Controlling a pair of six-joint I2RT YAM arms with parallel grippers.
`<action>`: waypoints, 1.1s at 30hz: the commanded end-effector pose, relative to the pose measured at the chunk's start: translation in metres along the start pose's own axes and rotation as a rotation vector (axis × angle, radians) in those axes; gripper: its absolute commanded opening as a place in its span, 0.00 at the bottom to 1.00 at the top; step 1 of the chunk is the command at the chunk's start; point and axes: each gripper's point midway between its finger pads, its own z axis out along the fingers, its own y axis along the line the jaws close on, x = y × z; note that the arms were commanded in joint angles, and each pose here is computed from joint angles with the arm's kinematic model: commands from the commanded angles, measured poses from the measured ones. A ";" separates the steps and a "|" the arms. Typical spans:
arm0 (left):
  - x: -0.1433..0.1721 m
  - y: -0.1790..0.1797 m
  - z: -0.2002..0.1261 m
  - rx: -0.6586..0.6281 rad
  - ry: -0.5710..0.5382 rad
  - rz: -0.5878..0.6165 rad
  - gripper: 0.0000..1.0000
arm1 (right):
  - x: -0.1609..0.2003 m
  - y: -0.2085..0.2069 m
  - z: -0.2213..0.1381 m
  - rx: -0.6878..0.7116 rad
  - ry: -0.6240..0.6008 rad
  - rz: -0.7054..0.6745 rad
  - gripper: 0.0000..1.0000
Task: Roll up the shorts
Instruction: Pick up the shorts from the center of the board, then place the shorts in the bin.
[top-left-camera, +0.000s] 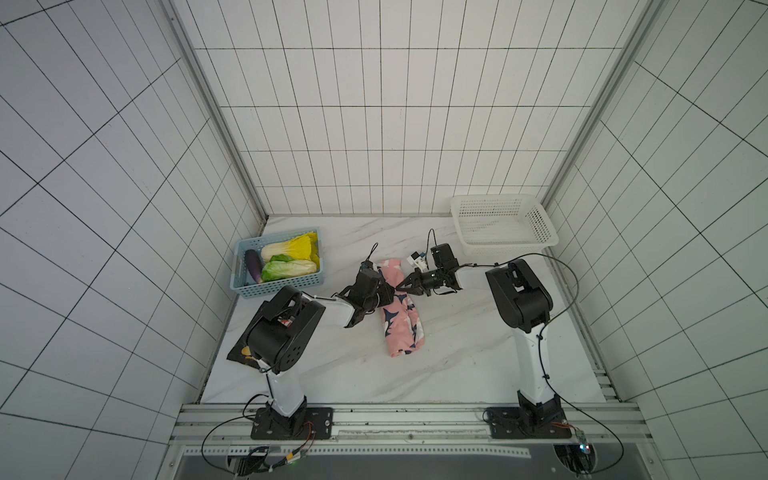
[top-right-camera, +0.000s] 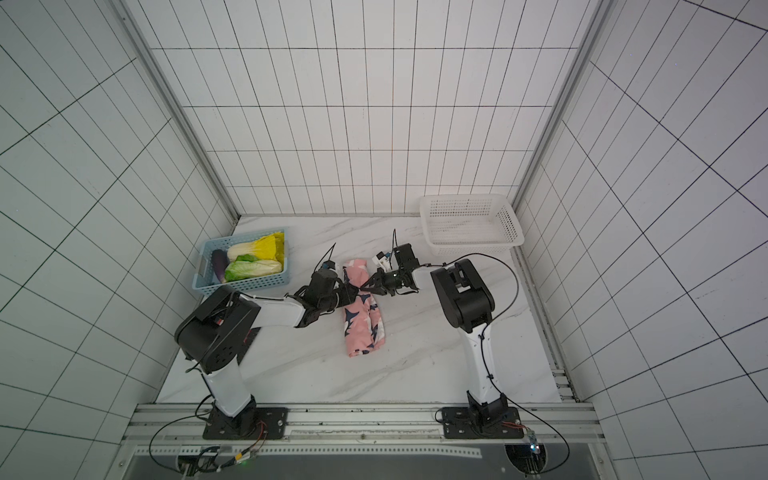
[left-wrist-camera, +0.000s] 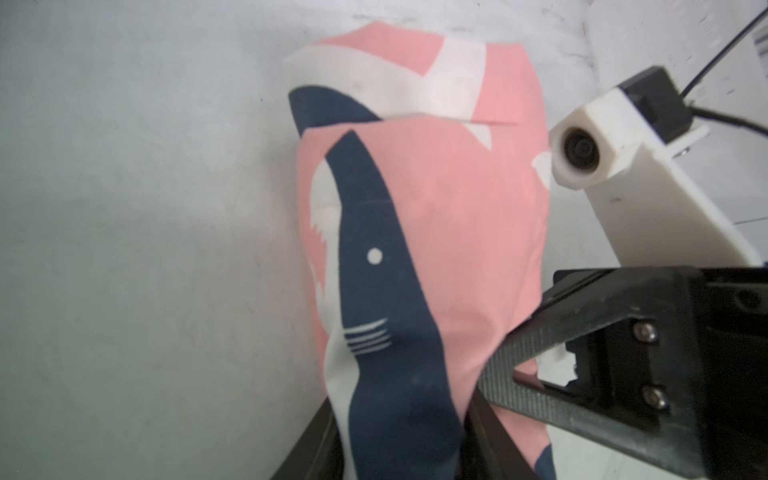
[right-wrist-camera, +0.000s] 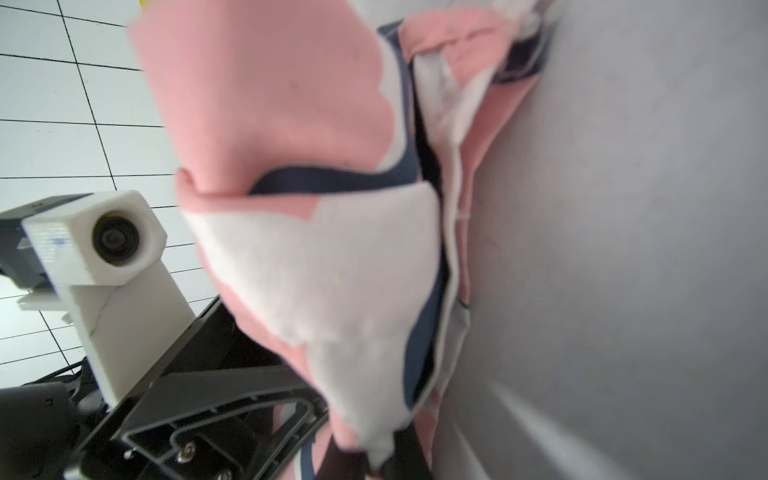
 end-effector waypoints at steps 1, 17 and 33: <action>0.011 0.019 -0.016 -0.098 0.054 -0.031 0.57 | -0.012 0.016 -0.008 -0.004 -0.057 -0.060 0.00; -0.049 0.032 -0.164 -0.142 -0.260 -0.194 0.63 | -0.113 0.134 -0.169 -0.138 -0.591 -0.227 0.00; -0.025 0.030 -0.172 -0.089 -0.179 -0.242 0.61 | -0.199 0.138 -0.433 -0.160 -1.402 -0.192 0.00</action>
